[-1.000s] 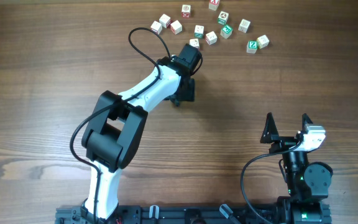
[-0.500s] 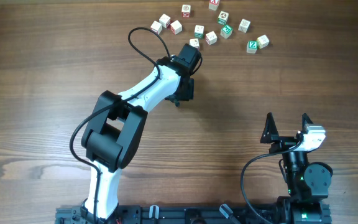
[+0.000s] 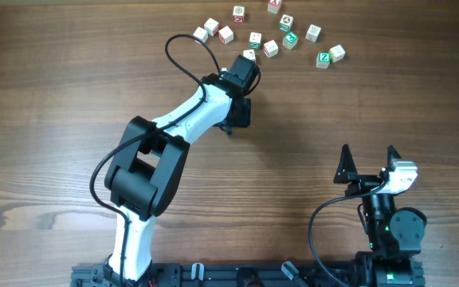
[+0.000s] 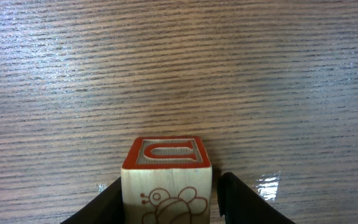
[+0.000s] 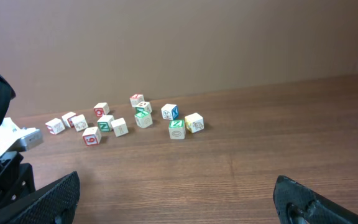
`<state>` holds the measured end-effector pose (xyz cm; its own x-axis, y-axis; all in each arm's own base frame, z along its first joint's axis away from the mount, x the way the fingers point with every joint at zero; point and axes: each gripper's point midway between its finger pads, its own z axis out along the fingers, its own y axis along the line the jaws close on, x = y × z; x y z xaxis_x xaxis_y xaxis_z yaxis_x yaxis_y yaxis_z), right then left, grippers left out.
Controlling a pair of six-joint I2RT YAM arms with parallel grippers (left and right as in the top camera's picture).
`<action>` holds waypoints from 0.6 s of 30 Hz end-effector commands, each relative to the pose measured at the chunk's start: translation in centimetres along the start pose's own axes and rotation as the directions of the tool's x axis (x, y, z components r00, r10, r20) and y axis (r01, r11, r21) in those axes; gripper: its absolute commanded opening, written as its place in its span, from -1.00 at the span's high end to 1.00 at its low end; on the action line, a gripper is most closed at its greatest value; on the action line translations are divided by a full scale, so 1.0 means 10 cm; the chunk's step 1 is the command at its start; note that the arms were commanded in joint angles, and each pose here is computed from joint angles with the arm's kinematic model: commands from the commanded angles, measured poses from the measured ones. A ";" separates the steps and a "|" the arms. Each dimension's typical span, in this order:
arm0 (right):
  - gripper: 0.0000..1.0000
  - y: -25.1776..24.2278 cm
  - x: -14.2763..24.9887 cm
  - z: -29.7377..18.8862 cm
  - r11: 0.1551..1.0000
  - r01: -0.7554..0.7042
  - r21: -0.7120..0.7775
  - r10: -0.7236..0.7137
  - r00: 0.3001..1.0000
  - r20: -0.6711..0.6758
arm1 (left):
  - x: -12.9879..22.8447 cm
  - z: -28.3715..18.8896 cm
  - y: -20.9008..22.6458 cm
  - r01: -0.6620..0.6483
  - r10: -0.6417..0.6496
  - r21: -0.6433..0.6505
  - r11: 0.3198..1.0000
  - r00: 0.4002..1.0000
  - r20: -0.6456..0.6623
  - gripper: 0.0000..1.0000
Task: Form a horizontal line
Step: 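Carry the bee block toward the table center with the left gripper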
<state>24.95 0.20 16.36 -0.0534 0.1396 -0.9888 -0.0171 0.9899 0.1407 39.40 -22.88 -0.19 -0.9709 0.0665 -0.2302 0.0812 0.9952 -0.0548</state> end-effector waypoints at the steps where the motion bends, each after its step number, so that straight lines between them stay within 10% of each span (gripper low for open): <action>1: -0.99 0.02 0.00 0.00 1.000 -0.019 -0.013 0.019 1.000 0.002 | 0.38 0.41 0.14 -0.006 0.000 -0.044 0.999 0.992 -0.126 0.08; 18: -0.99 0.02 0.00 0.00 1.000 -0.019 -0.013 0.019 1.000 0.002 | 0.30 0.41 0.15 -0.006 0.000 -0.057 0.998 0.996 -0.091 0.30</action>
<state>24.95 0.19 16.36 -0.0533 0.1396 -0.9888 -0.0168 0.9899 0.1407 39.92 -22.76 -0.15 -0.9650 0.0637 -0.2544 0.0773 0.9960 -0.0438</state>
